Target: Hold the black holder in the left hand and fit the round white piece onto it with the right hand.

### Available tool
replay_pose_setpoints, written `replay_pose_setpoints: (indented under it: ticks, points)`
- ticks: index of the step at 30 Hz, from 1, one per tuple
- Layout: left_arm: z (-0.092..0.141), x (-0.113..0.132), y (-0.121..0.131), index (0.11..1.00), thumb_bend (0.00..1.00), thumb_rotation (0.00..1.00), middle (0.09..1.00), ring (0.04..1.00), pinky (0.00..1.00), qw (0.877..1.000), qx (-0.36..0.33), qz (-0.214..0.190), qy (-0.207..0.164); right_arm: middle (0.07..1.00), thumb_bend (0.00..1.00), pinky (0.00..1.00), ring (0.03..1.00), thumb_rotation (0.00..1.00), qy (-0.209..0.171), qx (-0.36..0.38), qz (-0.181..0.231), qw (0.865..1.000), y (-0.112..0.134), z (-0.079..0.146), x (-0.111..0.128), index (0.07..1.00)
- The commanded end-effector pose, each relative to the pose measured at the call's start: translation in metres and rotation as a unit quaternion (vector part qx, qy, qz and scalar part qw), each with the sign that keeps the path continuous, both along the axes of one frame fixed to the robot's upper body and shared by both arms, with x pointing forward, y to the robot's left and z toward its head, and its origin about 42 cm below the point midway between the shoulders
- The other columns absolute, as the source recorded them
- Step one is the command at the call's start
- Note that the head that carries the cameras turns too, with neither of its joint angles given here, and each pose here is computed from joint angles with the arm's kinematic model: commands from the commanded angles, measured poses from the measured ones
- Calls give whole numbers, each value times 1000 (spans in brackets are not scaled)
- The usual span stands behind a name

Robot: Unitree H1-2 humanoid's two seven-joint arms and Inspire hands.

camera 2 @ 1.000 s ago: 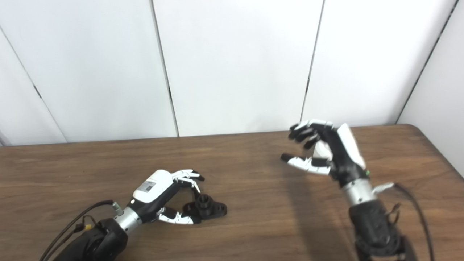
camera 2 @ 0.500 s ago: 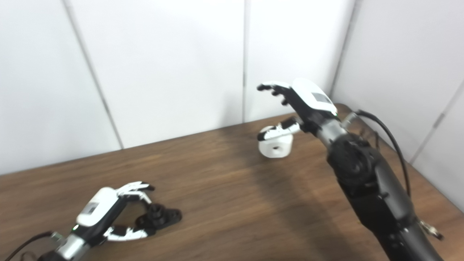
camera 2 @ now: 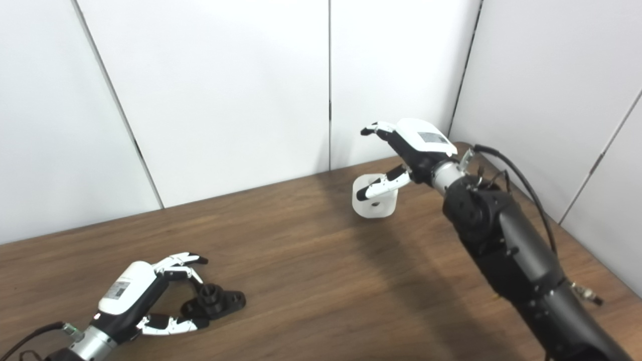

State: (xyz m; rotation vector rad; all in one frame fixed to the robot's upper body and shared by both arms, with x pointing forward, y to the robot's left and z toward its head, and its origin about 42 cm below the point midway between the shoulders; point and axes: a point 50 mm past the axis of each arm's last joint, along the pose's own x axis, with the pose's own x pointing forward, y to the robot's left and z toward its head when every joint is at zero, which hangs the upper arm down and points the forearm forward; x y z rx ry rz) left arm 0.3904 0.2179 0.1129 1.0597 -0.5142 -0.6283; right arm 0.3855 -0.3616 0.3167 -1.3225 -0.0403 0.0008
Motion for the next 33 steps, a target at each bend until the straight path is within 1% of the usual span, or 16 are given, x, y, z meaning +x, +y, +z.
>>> replay_pose_setpoints:
  ticks: [1,4,8,11,16,21,23,26,33]
  points:
    - [-43,-25,39,486,523,72,821,862,700,992,102,7,76,972,962,924,961,457,-27,-19,-3,999,-3,33,8,887]
    - [-45,-26,38,485,523,72,823,864,714,992,103,6,75,972,954,922,970,408,-15,-28,-11,999,-7,32,16,848]
    - [-44,-27,37,486,523,73,827,868,730,992,102,5,79,972,986,933,975,401,-2,-27,-17,999,-13,30,25,825]
    - [-44,-27,37,486,523,73,832,873,736,992,98,5,80,973,992,951,980,386,8,-22,-21,1000,-17,27,31,821]
    - [-43,-28,36,486,523,73,826,864,704,993,95,5,73,976,978,978,990,342,25,-16,-26,999,-18,22,39,823]
    - [-42,-28,36,486,523,72,831,873,726,992,93,5,82,976,967,995,995,320,44,-20,-29,998,-17,15,46,826]
    - [-42,-28,36,486,523,72,831,874,726,992,94,5,83,970,960,981,986,295,48,-27,-28,998,-16,12,49,819]
    - [-42,-28,37,486,523,73,833,876,720,992,95,5,83,958,965,941,964,292,56,-42,-31,997,-14,6,55,807]
    - [-45,-30,37,486,523,72,823,866,720,993,91,8,79,956,953,952,962,277,71,-38,-39,996,-11,-6,61,811]
